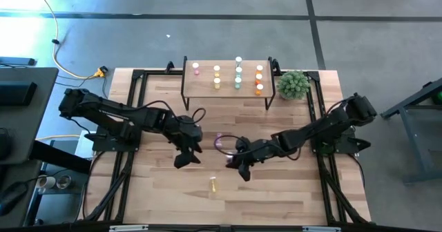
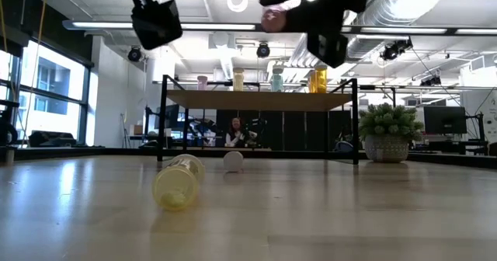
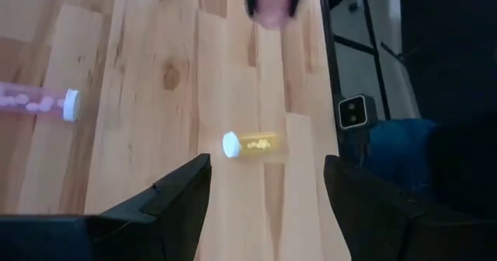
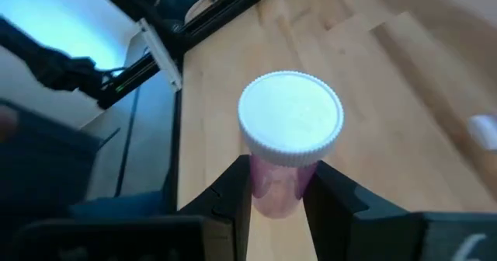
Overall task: Pick and place medicine bottles onto shelf by color
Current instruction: Put the right pink pill bottle aligned with the other pink pill bottle on the shelf
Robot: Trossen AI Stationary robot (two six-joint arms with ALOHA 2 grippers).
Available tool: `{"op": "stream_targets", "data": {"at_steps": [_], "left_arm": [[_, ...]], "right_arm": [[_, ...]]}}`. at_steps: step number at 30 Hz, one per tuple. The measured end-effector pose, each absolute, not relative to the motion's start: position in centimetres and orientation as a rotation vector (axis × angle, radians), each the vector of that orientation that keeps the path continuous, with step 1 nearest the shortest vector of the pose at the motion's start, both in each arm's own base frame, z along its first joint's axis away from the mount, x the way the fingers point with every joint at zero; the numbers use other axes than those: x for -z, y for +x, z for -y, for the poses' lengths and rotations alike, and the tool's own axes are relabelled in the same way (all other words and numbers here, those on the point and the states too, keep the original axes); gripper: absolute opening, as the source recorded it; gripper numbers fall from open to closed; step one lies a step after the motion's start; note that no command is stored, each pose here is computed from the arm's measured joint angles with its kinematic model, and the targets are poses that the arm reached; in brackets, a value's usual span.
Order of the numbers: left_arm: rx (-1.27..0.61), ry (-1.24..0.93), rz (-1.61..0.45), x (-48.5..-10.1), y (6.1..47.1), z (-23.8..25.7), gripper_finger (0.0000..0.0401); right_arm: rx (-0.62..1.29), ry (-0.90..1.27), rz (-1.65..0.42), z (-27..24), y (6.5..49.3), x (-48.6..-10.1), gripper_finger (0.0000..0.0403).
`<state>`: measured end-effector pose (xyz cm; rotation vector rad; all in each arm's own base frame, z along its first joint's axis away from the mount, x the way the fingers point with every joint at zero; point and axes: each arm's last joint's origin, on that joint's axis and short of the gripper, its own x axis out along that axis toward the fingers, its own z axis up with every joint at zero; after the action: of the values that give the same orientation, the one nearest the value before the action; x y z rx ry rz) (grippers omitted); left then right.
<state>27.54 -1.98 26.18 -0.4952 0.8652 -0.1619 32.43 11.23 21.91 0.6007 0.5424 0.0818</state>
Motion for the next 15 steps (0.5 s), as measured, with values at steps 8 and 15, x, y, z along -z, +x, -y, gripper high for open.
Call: {"op": "stream_targets", "data": {"at_steps": [8, 15], "left_arm": [[0.165, -0.469, -0.876, -25.4, 28.2, 1.5, 0.0239], [0.167, -0.432, -0.891, -25.0, 28.3, 1.1, 0.0239]], "right_arm": [[-0.239, 0.598, -0.611, -11.4, 36.4, -21.2, 0.0083], [-0.317, 0.586, -0.645, -10.7, 39.8, -20.1, 0.0083]]}}
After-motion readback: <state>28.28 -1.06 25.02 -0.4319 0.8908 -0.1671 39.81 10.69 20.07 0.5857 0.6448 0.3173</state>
